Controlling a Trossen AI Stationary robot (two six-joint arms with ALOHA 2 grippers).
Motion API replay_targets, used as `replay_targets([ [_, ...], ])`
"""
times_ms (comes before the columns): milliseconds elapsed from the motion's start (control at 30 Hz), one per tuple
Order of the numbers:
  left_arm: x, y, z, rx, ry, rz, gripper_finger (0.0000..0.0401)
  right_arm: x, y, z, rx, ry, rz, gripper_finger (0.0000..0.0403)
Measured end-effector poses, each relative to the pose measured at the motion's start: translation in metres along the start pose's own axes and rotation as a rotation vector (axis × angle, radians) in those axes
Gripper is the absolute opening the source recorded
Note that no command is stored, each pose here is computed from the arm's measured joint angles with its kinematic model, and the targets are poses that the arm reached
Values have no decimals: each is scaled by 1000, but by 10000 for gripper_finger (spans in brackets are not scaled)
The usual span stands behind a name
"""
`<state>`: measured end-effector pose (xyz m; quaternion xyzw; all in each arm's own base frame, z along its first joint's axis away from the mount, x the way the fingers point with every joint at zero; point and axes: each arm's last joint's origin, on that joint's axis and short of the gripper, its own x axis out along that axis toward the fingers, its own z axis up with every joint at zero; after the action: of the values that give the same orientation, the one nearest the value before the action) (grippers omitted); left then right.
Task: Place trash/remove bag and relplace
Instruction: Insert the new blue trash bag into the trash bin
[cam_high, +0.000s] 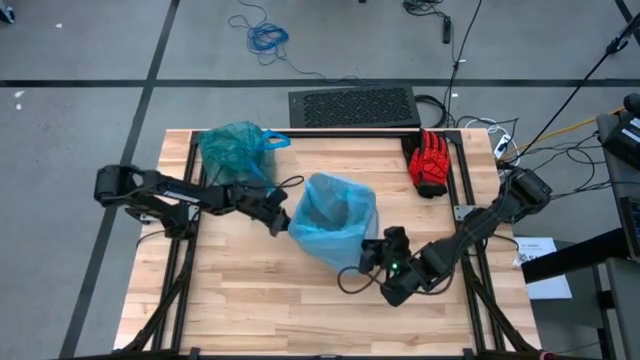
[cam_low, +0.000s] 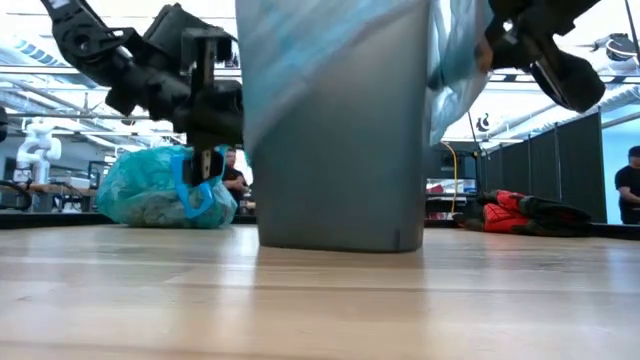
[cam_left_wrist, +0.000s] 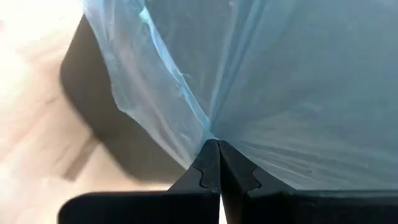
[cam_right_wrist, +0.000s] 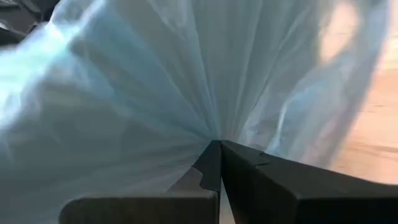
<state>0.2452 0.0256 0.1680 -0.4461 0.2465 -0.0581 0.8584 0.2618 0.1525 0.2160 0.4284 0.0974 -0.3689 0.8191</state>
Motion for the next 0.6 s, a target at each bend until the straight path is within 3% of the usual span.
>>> replay_targets([
  [200,9,16,-4,-23,31,64,0,3,-6,3,-32,5,-50,0],
  [600,-16,8,14,-12,-74,49,0,-32,-8,4,-107,33,21,0],
])
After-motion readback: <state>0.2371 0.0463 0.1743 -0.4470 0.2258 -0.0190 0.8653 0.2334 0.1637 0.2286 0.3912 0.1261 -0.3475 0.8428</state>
